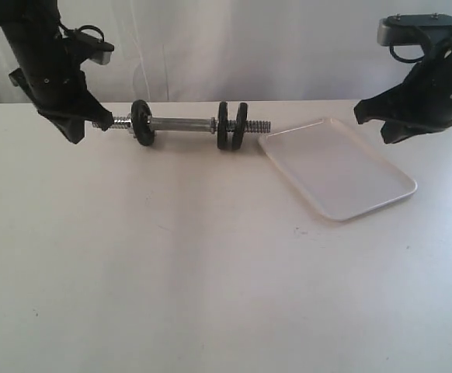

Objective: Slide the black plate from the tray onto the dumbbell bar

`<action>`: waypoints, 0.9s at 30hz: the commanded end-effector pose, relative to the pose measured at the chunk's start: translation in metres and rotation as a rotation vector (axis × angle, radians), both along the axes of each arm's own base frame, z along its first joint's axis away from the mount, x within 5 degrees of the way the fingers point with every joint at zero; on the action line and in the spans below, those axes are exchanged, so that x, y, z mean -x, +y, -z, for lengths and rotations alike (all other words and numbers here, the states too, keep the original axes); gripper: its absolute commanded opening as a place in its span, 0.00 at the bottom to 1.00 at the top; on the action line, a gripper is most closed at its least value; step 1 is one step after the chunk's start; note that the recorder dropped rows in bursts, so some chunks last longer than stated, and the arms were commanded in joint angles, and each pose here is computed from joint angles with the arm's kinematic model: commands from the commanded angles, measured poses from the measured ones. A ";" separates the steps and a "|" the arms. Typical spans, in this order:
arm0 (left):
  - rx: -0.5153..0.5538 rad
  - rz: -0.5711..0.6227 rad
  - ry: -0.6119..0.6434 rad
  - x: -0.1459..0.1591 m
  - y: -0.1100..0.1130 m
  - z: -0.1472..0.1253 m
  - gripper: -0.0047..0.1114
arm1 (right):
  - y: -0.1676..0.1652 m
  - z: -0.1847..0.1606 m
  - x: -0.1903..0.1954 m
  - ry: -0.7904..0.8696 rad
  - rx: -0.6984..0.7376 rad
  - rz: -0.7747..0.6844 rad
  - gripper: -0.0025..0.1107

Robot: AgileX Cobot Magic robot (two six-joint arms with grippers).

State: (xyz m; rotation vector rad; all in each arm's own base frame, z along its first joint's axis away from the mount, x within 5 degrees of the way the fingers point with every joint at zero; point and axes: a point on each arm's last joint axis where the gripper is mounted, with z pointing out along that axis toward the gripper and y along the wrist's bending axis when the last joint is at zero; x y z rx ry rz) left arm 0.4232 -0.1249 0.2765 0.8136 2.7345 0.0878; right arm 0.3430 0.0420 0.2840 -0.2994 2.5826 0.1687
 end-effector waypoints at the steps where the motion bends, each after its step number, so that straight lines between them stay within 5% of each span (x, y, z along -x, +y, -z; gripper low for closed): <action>1: -0.007 -0.074 0.056 0.018 0.018 -0.005 0.04 | -0.006 -0.002 0.004 0.030 0.033 0.015 0.02; 11: -0.017 -0.258 0.200 0.050 0.072 0.005 0.04 | -0.031 0.001 0.010 0.129 0.039 0.095 0.02; 23: 0.016 -0.339 0.312 0.094 0.103 0.020 0.04 | -0.045 0.004 0.022 0.246 0.103 0.104 0.02; 27: 0.019 -0.333 0.285 0.118 0.105 0.005 0.04 | -0.045 -0.026 0.041 0.165 0.103 0.107 0.02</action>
